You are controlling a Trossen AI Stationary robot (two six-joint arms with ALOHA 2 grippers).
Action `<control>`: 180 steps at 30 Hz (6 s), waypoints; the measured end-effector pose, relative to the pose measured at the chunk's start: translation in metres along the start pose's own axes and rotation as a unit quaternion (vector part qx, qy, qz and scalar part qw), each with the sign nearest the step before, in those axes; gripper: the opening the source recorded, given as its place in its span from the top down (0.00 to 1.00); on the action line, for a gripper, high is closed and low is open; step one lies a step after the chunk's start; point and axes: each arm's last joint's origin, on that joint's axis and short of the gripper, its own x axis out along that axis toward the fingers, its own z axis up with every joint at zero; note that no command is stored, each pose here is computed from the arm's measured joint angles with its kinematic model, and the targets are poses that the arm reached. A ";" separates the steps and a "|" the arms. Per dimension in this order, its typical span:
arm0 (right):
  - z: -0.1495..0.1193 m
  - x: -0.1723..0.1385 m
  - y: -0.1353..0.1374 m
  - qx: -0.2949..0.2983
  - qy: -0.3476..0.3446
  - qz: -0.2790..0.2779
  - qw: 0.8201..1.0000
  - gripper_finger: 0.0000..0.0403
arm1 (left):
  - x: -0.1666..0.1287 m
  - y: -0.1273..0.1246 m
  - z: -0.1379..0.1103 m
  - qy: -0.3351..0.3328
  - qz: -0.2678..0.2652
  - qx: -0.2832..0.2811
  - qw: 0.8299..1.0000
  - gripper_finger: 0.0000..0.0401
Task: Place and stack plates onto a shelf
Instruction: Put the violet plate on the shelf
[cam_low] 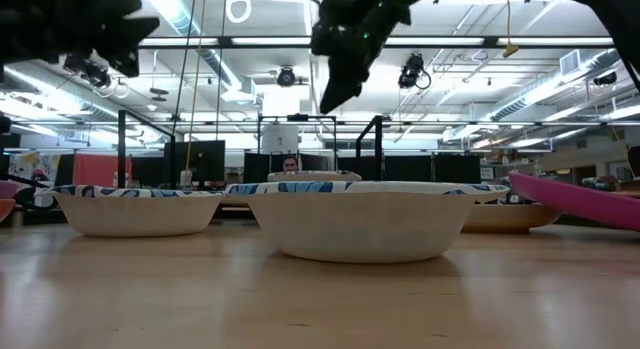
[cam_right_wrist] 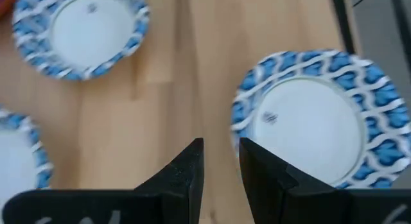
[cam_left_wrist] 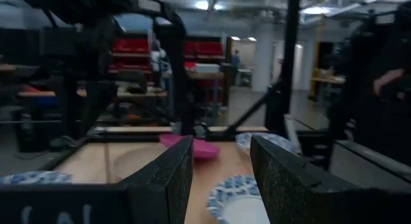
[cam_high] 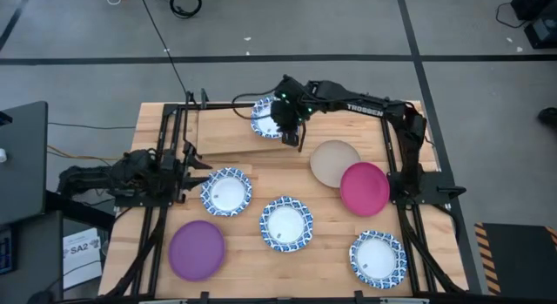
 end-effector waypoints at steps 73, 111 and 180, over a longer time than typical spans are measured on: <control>-0.101 -0.068 0.166 -0.026 -0.051 0.016 0.998 0.74 | 0.055 -0.089 -0.063 0.720 0.107 -0.155 0.667 0.65; -0.101 -0.068 0.166 -0.026 -0.051 0.015 0.998 0.74 | 0.054 -0.090 -0.063 0.730 0.096 -0.168 0.656 0.96; -0.101 -0.068 0.166 -0.026 -0.051 0.014 0.998 0.74 | 0.123 0.120 0.142 0.505 0.229 -0.031 0.832 0.96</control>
